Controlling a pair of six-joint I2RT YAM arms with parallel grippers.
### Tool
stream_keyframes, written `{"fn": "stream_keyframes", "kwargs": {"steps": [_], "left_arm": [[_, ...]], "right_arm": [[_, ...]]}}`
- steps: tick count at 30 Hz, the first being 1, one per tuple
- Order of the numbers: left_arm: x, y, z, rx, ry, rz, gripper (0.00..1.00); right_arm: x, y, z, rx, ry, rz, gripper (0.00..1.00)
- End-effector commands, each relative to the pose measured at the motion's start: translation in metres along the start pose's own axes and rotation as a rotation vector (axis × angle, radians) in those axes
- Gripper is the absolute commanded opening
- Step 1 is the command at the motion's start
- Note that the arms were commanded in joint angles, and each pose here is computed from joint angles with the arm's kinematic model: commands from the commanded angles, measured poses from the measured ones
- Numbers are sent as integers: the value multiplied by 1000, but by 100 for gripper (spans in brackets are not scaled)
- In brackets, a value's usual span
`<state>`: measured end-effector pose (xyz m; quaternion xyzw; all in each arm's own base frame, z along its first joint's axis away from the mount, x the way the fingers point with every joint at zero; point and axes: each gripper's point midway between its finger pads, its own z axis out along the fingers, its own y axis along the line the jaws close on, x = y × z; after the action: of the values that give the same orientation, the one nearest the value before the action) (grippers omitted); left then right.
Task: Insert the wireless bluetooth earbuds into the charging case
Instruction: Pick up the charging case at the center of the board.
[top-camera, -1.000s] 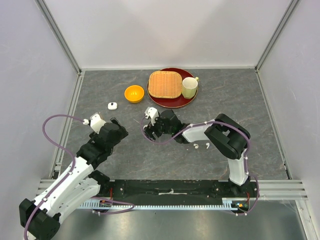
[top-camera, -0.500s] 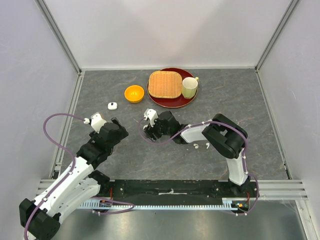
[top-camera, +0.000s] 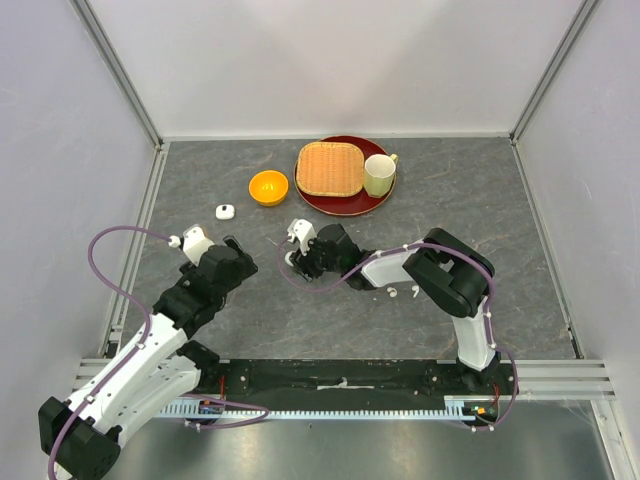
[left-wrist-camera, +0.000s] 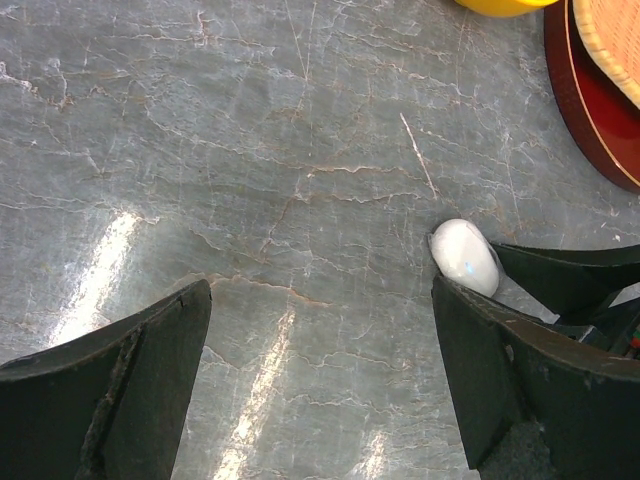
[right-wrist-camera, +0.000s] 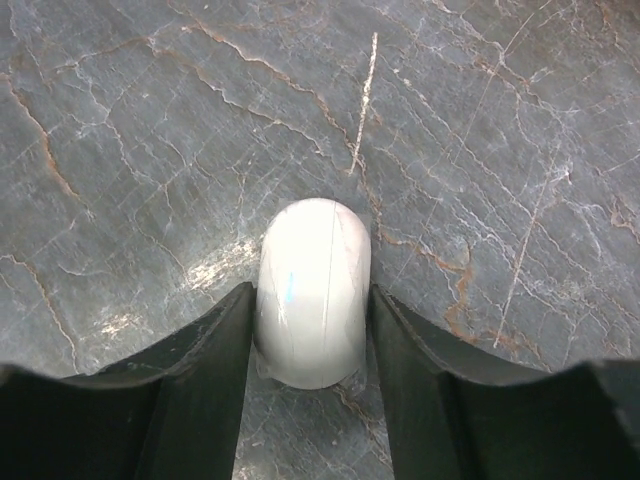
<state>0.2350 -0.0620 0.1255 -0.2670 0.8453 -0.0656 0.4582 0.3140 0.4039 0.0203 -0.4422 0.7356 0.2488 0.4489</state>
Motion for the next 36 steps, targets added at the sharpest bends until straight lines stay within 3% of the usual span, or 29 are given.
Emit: {"fn": "stream_keyframes", "kwargs": {"steps": [1, 7, 14, 19, 27, 31, 36], "left_arm": [[-11, -7, 0, 28, -40, 10, 98], [-13, -9, -2, 39, -43, 19, 98], [-9, -25, -4, 138, -18, 77, 98], [-10, -63, -22, 372, -3, 155, 98], [-11, -131, -88, 918, -52, 258, 97], [-9, -148, -107, 1041, -14, 256, 97], [-4, -172, -133, 1215, 60, 277, 96]], "right_arm": [[27, -5, -5, 19, 70, -24, 55], [25, -6, -4, 24, 69, -29, 39], [-9, -2, -28, 10, -7, -36, 0], [-47, 9, -66, -50, -53, -97, 0], [-86, 25, -130, -122, -149, -161, 0], [-111, 31, -168, -111, -275, -199, 0], [-107, 39, -191, -107, -372, -200, 0]]}}
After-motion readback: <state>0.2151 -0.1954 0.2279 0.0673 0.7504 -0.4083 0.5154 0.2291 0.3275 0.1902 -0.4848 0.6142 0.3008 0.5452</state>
